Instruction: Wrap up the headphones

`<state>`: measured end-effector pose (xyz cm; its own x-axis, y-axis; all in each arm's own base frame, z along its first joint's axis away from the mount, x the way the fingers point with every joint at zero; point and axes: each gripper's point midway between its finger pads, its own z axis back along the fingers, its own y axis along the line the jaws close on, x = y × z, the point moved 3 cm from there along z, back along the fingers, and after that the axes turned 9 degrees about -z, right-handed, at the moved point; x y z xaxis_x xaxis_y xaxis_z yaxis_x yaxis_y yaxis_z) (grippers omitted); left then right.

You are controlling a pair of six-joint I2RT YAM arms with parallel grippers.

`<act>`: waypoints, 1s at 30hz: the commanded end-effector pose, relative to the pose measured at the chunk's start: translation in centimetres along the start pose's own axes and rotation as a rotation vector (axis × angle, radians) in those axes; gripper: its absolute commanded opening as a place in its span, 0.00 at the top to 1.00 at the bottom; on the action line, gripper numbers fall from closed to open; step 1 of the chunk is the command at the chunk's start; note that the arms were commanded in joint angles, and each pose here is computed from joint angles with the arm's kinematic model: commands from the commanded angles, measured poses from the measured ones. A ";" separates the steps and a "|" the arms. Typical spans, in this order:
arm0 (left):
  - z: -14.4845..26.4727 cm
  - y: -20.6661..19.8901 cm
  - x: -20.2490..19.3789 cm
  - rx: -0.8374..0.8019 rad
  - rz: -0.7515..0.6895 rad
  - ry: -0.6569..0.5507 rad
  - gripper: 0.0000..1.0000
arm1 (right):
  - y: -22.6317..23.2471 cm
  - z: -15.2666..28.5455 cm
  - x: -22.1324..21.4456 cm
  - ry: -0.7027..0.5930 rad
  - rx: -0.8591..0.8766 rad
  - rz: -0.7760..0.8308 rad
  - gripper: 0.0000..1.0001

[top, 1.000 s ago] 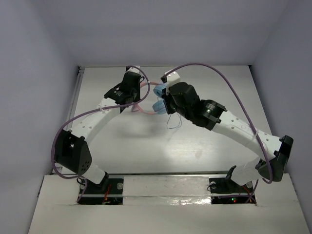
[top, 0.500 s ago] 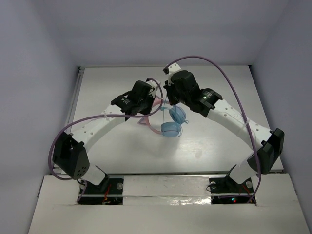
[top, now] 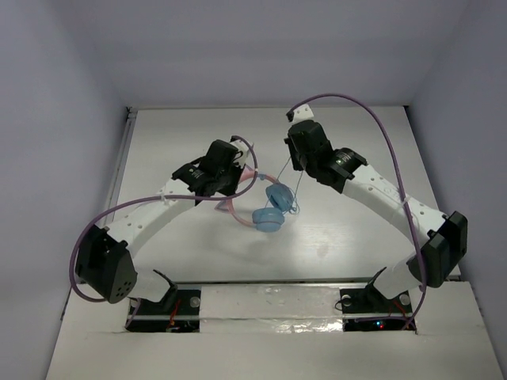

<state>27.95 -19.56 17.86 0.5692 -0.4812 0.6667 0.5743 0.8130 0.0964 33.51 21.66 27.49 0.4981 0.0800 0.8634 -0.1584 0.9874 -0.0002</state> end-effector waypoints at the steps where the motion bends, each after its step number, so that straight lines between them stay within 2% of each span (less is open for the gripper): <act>1: 2.4 -0.7 3.1 -0.068 0.004 -0.155 1.00 | -1.9 -0.5 1.1 -0.077 -0.084 -0.085 0.85; 8: 3.4 -2.1 4.1 -0.189 -0.015 -0.201 1.00 | -3.4 -3.0 1.2 -0.100 -0.115 -0.150 0.83; 10: 3.4 -1.0 4.1 -0.111 0.001 -0.194 1.00 | -3.3 -3.3 1.0 -0.093 -0.117 -0.145 0.82; 11: 3.3 -0.6 4.0 -0.080 0.005 -0.186 1.00 | -3.1 -3.3 0.8 -0.084 -0.103 -0.141 0.77; 13: 3.2 0.5 3.8 -0.006 0.014 -0.169 1.00 | -3.4 -3.6 -0.2 -0.051 -0.121 -0.121 0.74; 16: 2.6 1.7 3.1 0.079 0.024 -0.132 1.00 | -3.7 -2.8 -0.6 -0.020 -0.127 -0.121 0.74; 21: 2.0 2.2 3.0 0.123 0.038 -0.110 1.00 | -3.4 -0.9 -1.1 0.004 -0.064 -0.169 0.69; 23: 2.8 1.5 3.6 0.064 0.027 -0.154 1.00 | -3.0 -0.7 -1.8 0.036 -0.031 -0.189 0.69; 24: 3.2 -0.2 4.0 -0.050 0.013 -0.182 1.00 | -2.5 -0.9 -2.3 0.038 -0.004 -0.196 0.71; 25: 3.5 -0.7 4.5 -0.093 0.005 -0.208 1.00 | -2.3 -1.2 -2.4 0.034 0.008 -0.192 0.71; 28: 4.6 -1.4 5.1 -0.147 -0.009 -0.238 1.00 | -2.9 -3.6 -2.5 0.044 -0.070 -0.182 0.73; 30: 5.5 -2.0 5.2 -0.189 -0.019 -0.265 1.00 | -2.5 -5.1 -2.3 0.040 -0.063 -0.191 0.74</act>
<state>27.09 -19.95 19.55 0.5288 -0.4714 0.7058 0.6247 0.7791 0.0524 34.81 18.99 22.84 0.5764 -0.0610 0.8149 -0.0237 0.9955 0.0913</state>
